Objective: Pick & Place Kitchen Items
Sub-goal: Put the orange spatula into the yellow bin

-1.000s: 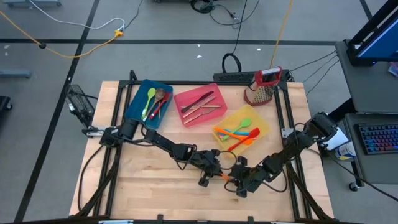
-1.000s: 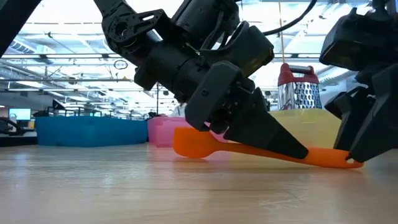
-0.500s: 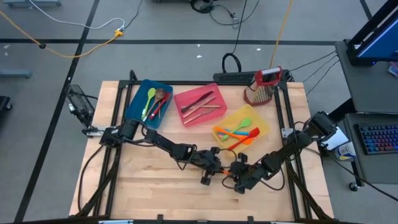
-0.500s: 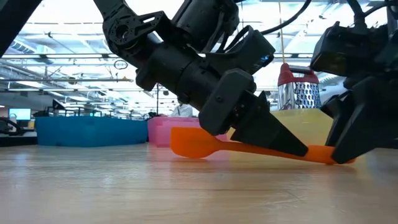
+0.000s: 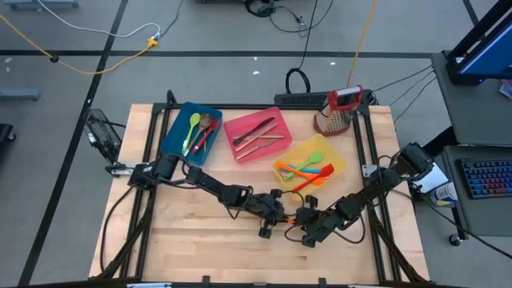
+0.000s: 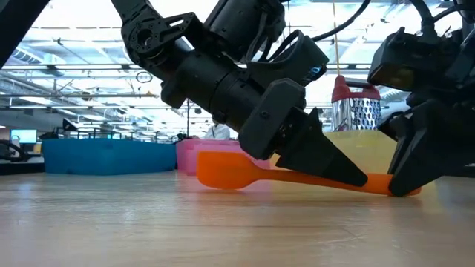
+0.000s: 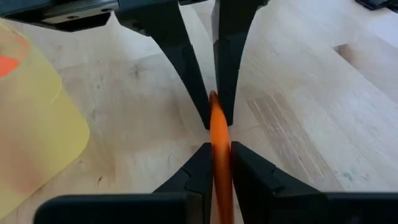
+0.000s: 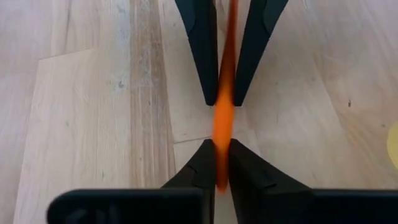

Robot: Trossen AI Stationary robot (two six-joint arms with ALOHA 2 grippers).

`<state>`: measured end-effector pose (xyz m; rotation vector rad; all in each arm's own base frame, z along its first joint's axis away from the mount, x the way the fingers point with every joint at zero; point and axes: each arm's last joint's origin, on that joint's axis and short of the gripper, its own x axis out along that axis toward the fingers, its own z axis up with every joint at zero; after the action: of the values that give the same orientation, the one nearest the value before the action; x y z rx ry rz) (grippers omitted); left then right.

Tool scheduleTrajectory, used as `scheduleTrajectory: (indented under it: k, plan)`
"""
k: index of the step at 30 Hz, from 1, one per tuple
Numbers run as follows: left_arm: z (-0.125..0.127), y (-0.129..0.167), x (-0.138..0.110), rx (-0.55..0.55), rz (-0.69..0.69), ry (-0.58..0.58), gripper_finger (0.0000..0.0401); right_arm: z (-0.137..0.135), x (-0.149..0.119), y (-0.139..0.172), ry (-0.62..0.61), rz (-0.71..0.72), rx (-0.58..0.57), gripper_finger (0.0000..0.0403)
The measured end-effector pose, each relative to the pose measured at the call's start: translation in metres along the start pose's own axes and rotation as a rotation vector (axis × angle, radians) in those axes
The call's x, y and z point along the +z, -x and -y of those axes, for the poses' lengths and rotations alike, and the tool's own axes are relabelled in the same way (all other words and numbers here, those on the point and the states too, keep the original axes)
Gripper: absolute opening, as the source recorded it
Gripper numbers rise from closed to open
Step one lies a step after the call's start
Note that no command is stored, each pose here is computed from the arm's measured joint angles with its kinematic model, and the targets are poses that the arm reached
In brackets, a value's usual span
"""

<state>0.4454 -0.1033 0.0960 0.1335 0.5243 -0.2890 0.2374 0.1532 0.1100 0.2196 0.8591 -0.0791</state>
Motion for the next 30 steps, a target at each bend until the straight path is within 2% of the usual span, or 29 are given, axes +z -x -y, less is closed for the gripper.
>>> scheduleTrajectory:
  k: [3, 11, 19, 30]
  plan:
    - [0.000, 0.003, 0.005, -0.001, 0.009, 0.018, 0.0055, 0.000, 0.000, 0.000, 0.002, -0.001, 0.004, 0.0019]
    - [-0.003, 0.030, 0.040, 0.004, 0.059, 0.019, 0.0055, -0.001, 0.002, 0.002, -0.003, 0.003, 0.026, 0.0017]
    - [-0.005, 0.067, 0.075, 0.013, 0.083, 0.011, 0.0056, -0.004, 0.017, 0.023, 0.001, 0.064, 0.100, 0.0017]
    - [-0.009, 0.111, 0.103, 0.139, 0.064, 0.014, 0.0056, 0.009, 0.031, 0.049, 0.047, 0.103, 0.053, 0.0021]
